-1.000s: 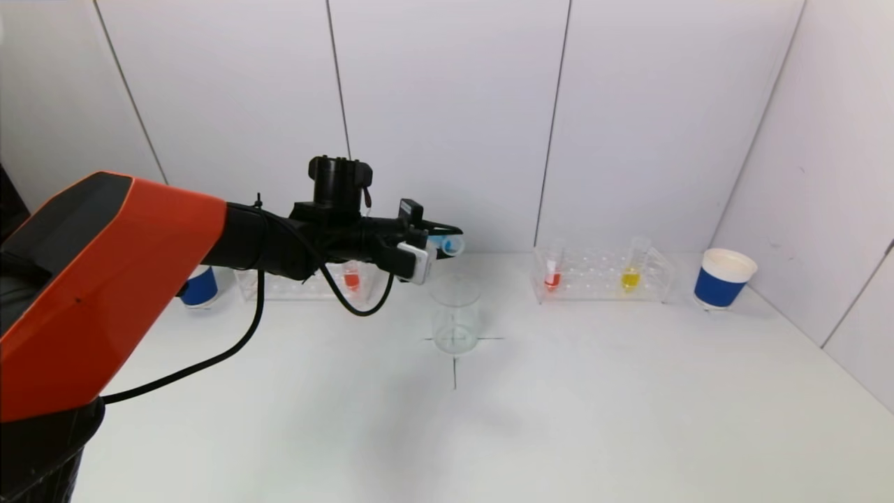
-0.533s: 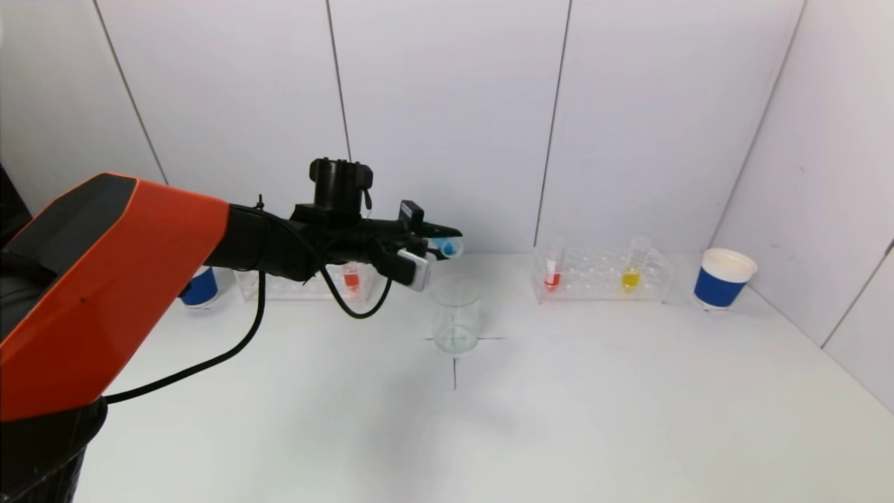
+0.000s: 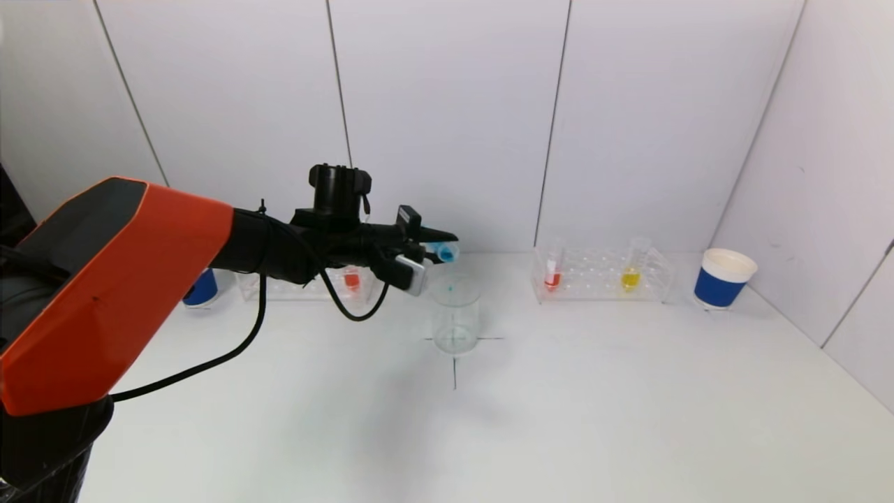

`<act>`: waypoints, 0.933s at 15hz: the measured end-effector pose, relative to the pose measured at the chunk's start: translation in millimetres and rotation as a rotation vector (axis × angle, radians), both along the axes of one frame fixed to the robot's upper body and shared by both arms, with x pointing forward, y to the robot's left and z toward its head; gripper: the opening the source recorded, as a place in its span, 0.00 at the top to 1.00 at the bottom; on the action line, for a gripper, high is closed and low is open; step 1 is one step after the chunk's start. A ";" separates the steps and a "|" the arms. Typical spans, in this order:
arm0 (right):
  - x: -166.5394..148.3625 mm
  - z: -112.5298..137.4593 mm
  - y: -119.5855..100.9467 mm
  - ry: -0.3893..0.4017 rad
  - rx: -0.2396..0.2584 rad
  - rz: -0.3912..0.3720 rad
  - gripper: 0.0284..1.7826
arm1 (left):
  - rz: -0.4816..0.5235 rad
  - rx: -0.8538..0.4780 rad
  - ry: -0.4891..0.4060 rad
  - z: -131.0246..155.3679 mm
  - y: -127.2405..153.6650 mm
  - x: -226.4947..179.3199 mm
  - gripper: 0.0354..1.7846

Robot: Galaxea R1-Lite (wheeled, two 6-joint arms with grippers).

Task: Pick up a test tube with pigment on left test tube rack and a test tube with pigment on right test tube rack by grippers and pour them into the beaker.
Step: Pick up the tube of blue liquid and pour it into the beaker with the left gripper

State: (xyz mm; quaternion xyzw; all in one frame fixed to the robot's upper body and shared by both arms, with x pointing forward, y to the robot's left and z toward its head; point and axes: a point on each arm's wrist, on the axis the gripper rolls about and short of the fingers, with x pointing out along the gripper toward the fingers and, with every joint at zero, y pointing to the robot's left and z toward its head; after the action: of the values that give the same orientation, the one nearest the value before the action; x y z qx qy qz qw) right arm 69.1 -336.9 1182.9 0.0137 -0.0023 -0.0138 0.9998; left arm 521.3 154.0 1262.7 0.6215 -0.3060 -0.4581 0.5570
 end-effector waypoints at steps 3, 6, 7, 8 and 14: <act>0.0 0.0 0.0 0.000 0.000 0.000 0.00 | 0.003 0.001 0.000 -0.4 0.3 0.4 0.76; 0.0 0.0 0.0 0.000 0.000 0.000 0.00 | 0.002 0.000 -0.001 -0.1 0.1 0.4 0.76; 0.0 0.0 0.0 0.000 0.000 0.000 0.00 | 0.002 0.000 -0.001 -0.1 0.1 0.4 0.76; 0.0 0.0 0.0 0.000 0.000 0.000 0.00 | 0.002 0.000 -0.002 0.0 0.1 0.4 0.76; 0.0 0.0 0.0 0.000 0.000 0.000 0.00 | -0.001 0.007 -0.068 3.3 -0.7 1.5 0.76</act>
State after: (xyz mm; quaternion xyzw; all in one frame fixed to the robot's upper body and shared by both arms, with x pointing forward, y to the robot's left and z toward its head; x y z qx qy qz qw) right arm 69.1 -336.9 1182.9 0.0137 -0.0023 -0.0138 0.9998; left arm 522.8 153.2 1266.0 0.6386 -0.3235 -0.4380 0.5438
